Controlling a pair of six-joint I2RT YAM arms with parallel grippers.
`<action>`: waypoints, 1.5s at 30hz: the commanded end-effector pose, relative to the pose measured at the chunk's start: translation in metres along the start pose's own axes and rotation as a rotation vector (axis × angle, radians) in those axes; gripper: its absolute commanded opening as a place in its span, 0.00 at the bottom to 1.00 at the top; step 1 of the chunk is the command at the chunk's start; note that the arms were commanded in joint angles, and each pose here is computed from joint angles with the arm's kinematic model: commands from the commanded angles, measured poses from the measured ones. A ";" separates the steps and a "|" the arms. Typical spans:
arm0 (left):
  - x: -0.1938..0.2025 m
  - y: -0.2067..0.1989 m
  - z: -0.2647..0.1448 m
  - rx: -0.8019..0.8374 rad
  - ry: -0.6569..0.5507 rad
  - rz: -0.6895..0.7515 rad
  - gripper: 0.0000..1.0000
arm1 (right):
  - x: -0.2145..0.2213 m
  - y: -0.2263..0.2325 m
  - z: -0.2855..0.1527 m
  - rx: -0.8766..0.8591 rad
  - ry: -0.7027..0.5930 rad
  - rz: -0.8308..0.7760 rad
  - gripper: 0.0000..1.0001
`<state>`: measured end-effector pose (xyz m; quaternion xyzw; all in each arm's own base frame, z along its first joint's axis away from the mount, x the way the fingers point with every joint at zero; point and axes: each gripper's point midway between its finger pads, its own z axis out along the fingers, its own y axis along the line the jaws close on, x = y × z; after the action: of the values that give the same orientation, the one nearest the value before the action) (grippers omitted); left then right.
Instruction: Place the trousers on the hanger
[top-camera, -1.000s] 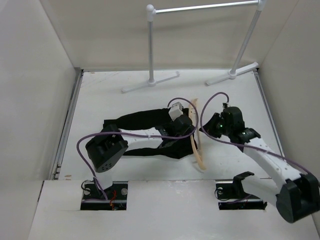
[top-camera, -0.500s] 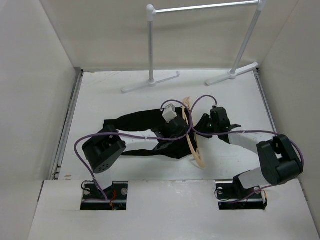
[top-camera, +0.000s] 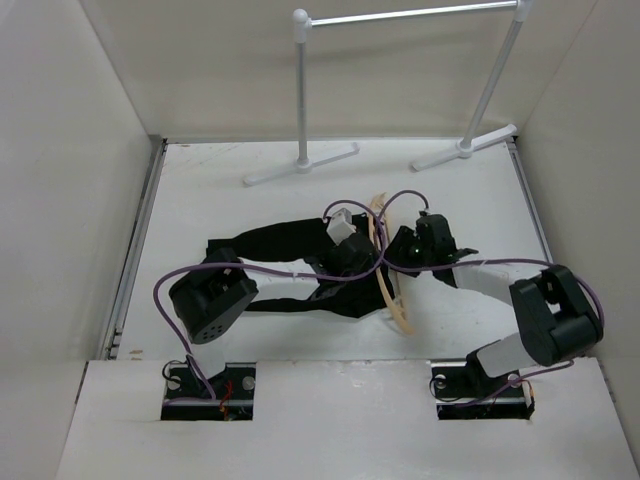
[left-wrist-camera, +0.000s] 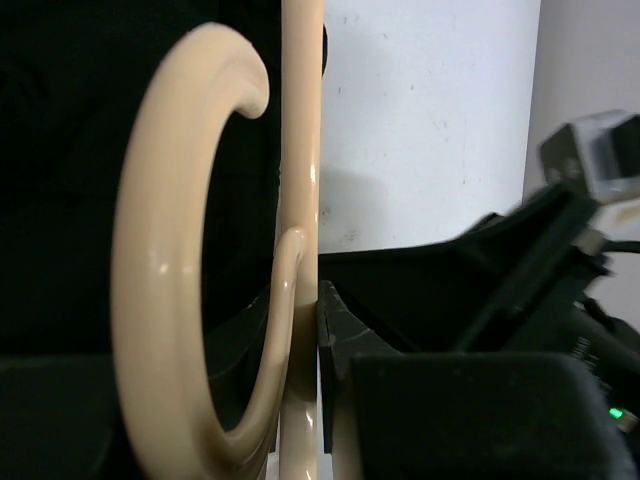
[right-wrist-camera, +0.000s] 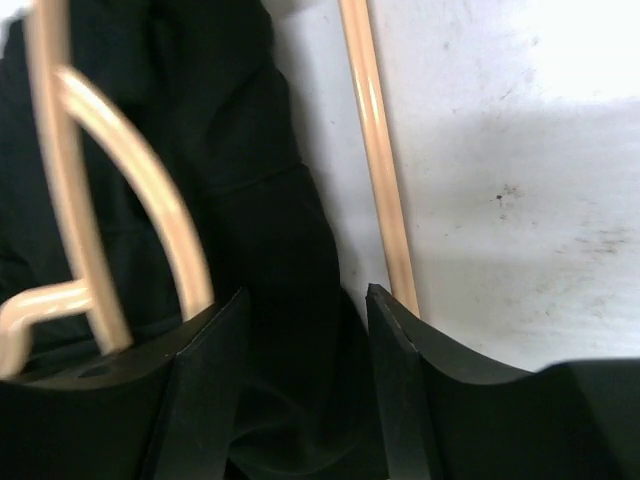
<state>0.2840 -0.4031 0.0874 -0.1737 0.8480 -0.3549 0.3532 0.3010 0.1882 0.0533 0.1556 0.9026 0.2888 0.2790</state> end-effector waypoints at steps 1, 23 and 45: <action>0.007 0.004 -0.004 -0.007 0.035 -0.024 0.03 | 0.000 0.010 0.015 -0.045 0.014 0.010 0.56; -0.041 0.066 -0.044 -0.114 -0.031 -0.029 0.03 | -0.085 0.035 -0.040 -0.155 -0.175 0.162 0.06; -0.112 0.085 -0.101 -0.295 -0.158 0.327 0.03 | -0.068 -0.030 -0.010 0.037 -0.151 0.222 0.07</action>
<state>0.2755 -0.2373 0.1063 -0.1359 0.8853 -0.1782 0.4075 0.3362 0.1338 0.0699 0.2852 0.8658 0.2968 0.2847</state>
